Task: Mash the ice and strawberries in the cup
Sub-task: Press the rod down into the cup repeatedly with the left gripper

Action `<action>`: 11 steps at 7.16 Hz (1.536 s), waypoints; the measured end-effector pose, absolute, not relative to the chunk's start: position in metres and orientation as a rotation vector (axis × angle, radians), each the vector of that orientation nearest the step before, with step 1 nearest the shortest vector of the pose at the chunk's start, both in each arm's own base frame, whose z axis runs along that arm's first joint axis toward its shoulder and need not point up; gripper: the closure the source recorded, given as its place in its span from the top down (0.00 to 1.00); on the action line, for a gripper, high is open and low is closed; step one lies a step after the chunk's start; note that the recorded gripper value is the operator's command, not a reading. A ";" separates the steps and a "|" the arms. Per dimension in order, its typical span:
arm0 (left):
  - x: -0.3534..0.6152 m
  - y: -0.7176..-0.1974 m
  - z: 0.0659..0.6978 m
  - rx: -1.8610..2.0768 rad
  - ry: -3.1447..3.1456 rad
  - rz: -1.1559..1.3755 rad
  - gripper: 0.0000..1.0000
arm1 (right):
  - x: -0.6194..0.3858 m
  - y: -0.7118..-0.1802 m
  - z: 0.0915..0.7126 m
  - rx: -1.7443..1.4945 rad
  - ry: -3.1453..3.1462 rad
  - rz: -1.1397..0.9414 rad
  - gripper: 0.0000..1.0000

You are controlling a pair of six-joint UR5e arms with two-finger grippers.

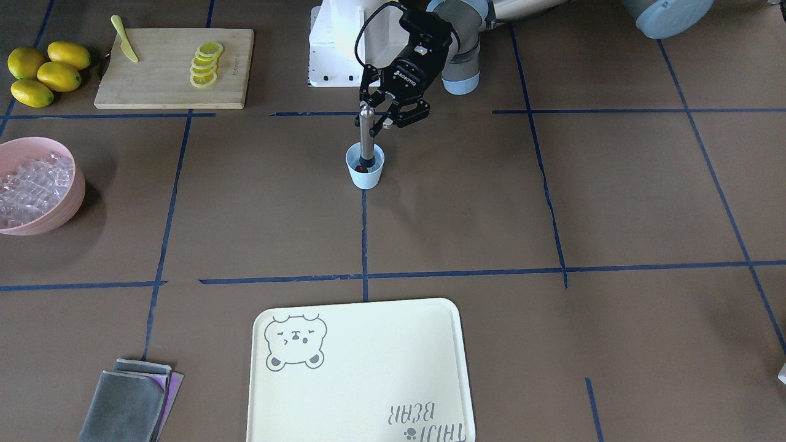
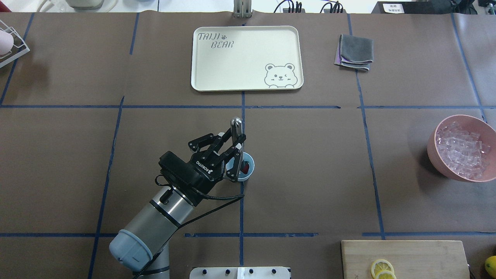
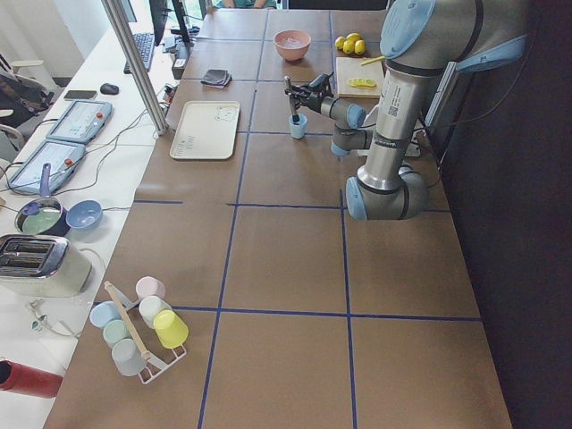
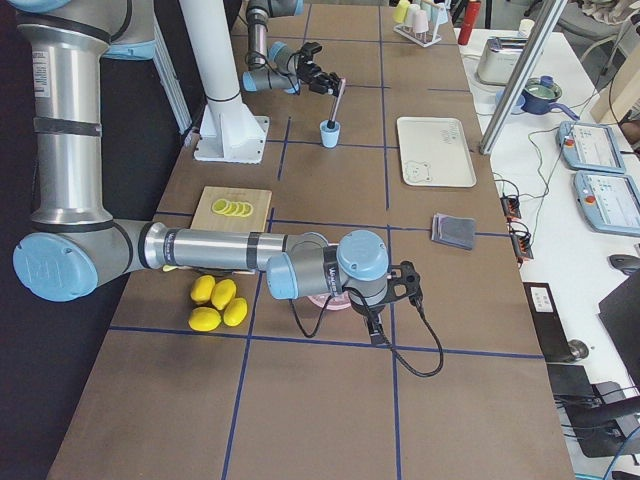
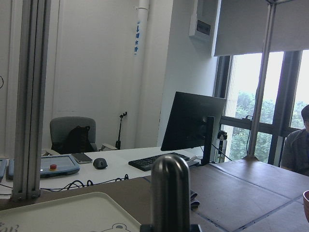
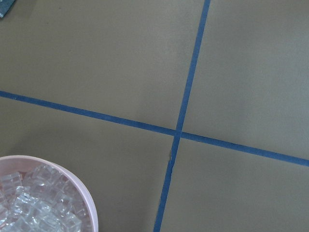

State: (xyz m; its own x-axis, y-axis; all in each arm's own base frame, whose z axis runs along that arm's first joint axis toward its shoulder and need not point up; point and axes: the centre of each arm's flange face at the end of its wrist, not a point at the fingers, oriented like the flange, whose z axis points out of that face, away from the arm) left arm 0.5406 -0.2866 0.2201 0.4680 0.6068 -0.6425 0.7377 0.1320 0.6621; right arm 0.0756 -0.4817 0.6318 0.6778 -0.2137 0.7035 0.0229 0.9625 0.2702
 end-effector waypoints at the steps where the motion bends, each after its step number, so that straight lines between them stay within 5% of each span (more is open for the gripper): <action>1: 0.545 -0.280 0.222 1.542 1.214 -0.142 0.00 | 0.076 -0.482 0.632 0.249 -0.817 -0.135 0.99; 11: 0.558 -0.275 0.233 1.520 1.184 -0.159 0.00 | 0.076 -0.481 0.633 0.248 -0.816 -0.135 0.99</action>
